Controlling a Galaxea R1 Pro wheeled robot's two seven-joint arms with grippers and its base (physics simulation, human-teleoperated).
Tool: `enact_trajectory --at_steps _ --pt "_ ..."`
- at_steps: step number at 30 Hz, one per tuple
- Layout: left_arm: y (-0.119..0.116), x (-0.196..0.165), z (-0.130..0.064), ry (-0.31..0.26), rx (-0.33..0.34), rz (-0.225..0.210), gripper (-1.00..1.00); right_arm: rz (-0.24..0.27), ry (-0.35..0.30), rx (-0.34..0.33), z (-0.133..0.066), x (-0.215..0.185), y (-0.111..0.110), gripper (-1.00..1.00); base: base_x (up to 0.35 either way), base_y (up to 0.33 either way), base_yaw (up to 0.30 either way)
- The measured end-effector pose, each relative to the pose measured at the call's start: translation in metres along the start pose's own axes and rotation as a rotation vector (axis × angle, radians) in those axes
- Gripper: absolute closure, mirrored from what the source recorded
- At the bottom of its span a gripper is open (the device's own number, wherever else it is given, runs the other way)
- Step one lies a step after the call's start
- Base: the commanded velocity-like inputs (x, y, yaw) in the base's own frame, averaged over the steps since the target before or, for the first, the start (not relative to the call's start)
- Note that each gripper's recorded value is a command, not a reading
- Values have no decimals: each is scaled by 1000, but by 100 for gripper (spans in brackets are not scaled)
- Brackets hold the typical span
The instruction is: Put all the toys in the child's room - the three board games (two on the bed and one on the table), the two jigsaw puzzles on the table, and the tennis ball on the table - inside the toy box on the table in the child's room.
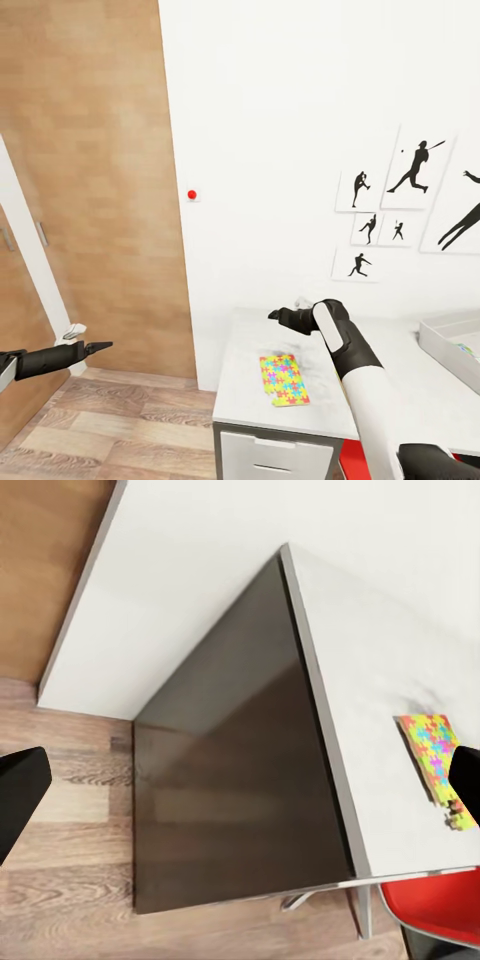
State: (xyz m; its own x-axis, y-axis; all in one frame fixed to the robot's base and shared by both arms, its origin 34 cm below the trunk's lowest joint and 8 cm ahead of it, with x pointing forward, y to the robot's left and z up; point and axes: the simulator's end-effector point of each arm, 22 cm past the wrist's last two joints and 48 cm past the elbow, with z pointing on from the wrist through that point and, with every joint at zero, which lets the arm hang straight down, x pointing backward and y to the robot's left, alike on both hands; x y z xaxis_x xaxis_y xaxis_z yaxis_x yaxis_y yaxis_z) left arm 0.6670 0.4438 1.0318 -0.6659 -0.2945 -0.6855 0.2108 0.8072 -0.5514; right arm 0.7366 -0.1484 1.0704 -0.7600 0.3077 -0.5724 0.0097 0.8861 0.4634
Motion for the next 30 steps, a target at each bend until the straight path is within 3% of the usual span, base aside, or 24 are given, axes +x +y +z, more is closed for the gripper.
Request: enact_trajectory --at_steps 10,30 --pt "1 1 0 2 -2 2 -100 -1 6 26 1 -3 -10 -100 20 103 0" --pt "11 11 7 25 -9 -14 -100 30 39 128 7 1 -81 -100 2 8 0"
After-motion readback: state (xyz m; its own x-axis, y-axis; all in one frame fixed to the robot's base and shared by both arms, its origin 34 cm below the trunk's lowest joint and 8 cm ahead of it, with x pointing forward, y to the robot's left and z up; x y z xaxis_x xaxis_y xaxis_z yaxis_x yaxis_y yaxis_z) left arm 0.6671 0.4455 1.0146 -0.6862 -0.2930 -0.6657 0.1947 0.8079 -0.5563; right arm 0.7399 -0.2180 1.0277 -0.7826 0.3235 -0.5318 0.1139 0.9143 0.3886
